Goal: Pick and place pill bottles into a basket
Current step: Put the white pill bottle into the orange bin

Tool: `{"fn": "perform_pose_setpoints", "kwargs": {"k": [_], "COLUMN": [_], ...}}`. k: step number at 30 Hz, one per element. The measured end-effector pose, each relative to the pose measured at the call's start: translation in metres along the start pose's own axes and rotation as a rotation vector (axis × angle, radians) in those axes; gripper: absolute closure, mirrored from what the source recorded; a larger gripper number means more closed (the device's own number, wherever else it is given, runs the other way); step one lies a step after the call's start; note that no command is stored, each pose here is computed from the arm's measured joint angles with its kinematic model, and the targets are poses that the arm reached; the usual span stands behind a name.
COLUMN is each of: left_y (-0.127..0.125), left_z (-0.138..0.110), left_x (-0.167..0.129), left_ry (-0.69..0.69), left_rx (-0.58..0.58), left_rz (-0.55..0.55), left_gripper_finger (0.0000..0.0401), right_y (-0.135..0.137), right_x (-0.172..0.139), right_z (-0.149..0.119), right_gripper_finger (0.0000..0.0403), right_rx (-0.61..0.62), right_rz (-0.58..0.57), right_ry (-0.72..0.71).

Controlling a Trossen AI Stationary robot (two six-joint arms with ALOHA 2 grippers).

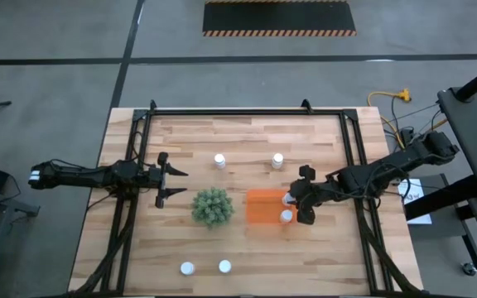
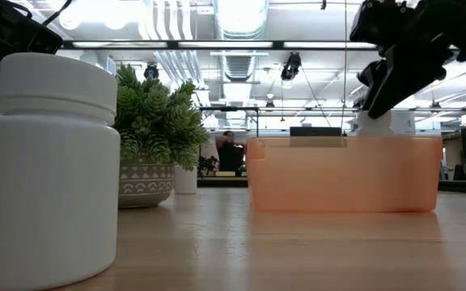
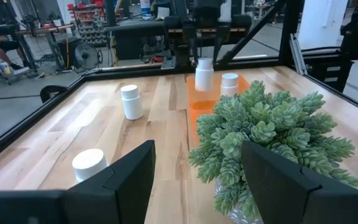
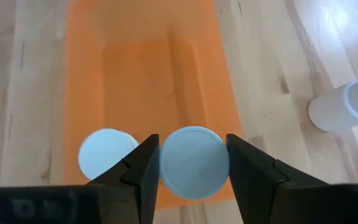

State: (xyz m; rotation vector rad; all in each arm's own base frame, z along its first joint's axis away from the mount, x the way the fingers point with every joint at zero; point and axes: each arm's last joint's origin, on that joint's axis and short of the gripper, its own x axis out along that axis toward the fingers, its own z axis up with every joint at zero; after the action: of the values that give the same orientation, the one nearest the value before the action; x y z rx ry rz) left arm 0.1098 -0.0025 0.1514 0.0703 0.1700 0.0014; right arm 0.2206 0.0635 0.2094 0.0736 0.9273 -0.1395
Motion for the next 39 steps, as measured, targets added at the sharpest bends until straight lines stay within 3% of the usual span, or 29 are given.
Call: {"fn": "perform_pose_setpoints", "kwargs": {"k": [16, 39], "left_y": [0.000, 0.000], "left_z": [0.000, 0.000], "left_x": [0.000, 0.000], "left_ry": [0.000, 0.000], "left_rx": [0.000, 0.000], "left_rz": [-0.001, 0.000], "left_gripper_finger": [0.0180, 0.0180], "right_y": [-0.008, -0.013], "right_x": [0.011, 0.018], "right_z": [-0.004, -0.013], "right_gripper_finger": [0.0257, 0.0237], "right_rx": [0.016, 0.016], "right_rz": [0.061, 0.052], "right_ry": [0.005, 0.010]}}
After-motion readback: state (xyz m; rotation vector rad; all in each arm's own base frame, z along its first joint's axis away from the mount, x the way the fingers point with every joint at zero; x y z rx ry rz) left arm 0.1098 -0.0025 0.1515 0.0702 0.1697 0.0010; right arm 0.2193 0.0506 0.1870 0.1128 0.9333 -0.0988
